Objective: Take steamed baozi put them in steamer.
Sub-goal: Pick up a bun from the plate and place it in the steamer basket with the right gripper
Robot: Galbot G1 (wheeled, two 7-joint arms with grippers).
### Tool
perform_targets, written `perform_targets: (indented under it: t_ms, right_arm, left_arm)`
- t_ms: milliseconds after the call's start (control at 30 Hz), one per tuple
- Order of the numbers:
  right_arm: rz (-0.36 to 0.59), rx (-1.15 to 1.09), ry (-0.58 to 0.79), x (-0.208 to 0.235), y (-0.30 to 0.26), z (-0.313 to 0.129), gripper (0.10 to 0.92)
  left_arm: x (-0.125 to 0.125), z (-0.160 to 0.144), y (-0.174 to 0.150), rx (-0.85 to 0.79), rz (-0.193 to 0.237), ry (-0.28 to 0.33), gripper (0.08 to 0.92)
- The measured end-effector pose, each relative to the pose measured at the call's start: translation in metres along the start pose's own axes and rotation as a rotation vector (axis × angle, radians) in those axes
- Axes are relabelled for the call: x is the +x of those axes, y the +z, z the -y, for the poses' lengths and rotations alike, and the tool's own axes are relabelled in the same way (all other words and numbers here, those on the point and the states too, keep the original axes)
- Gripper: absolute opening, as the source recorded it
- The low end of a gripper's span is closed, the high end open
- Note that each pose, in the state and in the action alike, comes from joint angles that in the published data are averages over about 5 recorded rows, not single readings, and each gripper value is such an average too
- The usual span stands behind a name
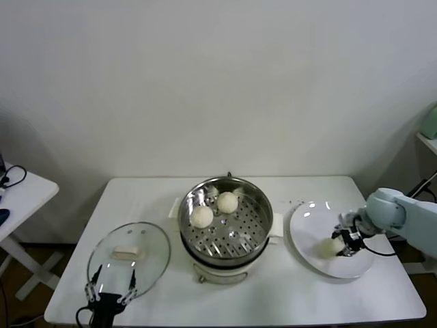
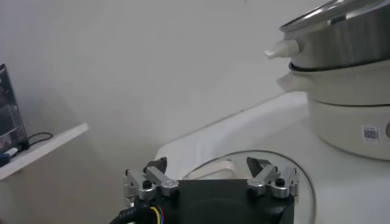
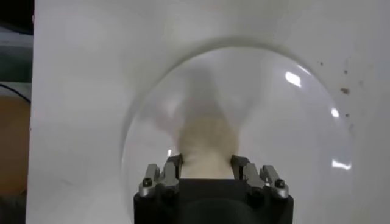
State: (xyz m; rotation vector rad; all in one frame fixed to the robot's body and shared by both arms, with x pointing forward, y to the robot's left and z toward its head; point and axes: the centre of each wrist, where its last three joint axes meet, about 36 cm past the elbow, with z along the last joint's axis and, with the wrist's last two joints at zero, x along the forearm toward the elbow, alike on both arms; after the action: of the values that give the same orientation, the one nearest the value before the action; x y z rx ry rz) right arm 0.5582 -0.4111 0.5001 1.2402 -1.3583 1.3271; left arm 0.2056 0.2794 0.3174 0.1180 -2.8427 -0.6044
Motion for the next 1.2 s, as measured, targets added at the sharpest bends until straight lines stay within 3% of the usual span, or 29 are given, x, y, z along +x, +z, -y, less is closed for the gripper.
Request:
perform_targets:
  t_ms: [133, 400, 633, 867, 1200]
  right_arm:
    - [0.032, 0.092, 0.02, 0.04, -0.019, 0.022, 0.562]
    - [0.093, 0.331, 0.139, 0.168, -0.081, 0.072, 0.568]
    - [0.151, 0.637, 0.191, 0.24, -0.171, 0.078, 0.578]
    - [0.149, 0.941, 0.154, 0.239, -0.259, 0.058, 0.577]
    - [0.106, 1.21, 0.046, 0.166, -0.328, 0.042, 0.577]
  left_arm:
    - [0.001, 0.0, 0.0, -0.003, -0.002, -0.003, 0.823]
    - [0.003, 0.0, 0.0, -0.006, -0.006, -0.006, 0.823]
    - [0.002, 0.0, -0.001, -0.006, -0.003, -0.009, 0.823]
    - [0.001, -0.001, 0.0, -0.005, -0.003, -0.013, 0.823]
    - [-0.003, -0.001, 0.002, -0.001, -0.008, -0.017, 0.823]
